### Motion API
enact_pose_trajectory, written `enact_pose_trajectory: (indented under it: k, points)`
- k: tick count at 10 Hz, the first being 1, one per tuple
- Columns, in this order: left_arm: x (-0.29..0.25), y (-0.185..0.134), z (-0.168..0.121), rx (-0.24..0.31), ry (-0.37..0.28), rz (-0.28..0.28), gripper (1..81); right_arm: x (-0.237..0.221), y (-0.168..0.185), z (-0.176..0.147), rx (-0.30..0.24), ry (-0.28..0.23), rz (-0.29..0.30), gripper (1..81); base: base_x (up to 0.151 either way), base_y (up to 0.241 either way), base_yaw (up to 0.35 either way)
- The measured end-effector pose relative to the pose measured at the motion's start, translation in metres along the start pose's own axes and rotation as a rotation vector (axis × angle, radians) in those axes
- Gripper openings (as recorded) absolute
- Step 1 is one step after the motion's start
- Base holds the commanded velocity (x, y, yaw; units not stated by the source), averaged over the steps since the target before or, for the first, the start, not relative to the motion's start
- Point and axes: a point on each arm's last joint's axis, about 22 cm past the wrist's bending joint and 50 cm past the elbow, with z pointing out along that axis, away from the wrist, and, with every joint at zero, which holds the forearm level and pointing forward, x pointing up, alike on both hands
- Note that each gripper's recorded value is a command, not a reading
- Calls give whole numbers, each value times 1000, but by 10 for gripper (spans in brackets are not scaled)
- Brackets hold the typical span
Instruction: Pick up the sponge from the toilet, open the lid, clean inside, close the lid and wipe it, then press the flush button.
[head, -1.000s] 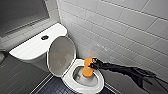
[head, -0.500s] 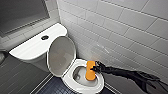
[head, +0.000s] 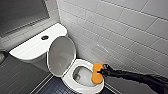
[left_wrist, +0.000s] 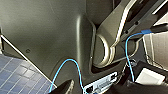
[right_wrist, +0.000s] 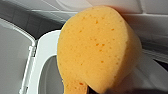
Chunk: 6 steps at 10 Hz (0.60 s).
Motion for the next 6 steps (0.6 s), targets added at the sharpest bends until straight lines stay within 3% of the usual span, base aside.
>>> enact_pose_trajectory:
  k: [2, 6]
  points:
    - [2, 5, -3, -12, 2, -3, 811, -22, 12, -11, 21, 5, 39, 10, 0, 0, 0]
    - [3, 16, 1, -30, 12, 3, 811, -58, 36, -52, 25, -49, 89, 10, 0, 0, 0]
